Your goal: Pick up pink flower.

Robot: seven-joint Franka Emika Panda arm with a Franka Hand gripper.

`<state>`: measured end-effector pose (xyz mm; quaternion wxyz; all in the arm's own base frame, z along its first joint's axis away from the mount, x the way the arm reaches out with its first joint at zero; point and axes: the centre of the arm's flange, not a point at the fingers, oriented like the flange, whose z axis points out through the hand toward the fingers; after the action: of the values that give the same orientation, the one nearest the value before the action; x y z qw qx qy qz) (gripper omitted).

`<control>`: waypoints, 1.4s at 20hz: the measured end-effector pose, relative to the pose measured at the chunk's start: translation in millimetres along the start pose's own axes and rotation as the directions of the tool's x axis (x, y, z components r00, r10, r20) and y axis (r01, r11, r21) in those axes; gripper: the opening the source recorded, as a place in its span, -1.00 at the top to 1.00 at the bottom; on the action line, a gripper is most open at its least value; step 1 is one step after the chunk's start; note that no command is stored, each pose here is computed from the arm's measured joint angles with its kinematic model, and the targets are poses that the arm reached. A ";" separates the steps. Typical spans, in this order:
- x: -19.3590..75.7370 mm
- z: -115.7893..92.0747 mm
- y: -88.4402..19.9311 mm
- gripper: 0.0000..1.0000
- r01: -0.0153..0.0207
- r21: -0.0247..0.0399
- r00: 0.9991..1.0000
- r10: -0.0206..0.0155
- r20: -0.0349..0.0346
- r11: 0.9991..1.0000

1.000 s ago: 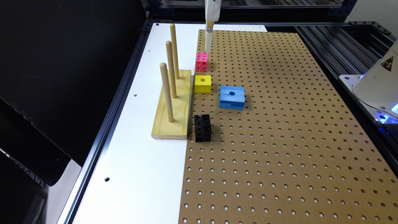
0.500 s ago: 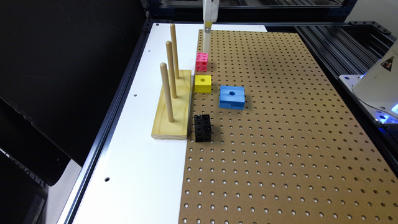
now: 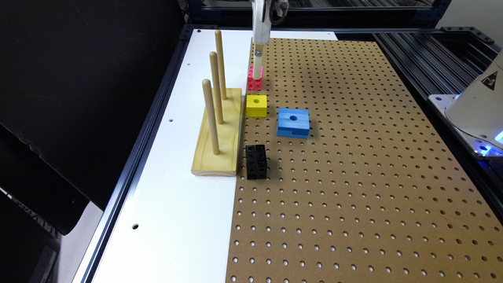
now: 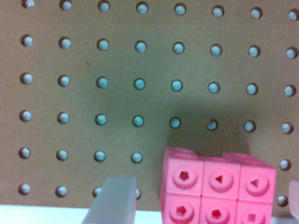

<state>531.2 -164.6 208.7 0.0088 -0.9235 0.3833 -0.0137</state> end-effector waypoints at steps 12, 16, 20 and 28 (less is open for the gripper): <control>-4.0 25.2 -6.3 -1.00 0.007 0.004 1.000 -0.007 0.009 1.000; -3.3 33.9 -7.8 -1.00 0.008 0.009 1.000 -0.008 0.003 1.000; -3.2 33.8 -7.7 1.00 0.007 0.009 1.000 -0.007 0.003 1.000; -3.0 32.4 -7.3 1.00 0.007 0.009 1.000 -0.007 0.004 1.000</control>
<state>535.2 -157.2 176.4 0.0134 -0.9247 0.3802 -0.0136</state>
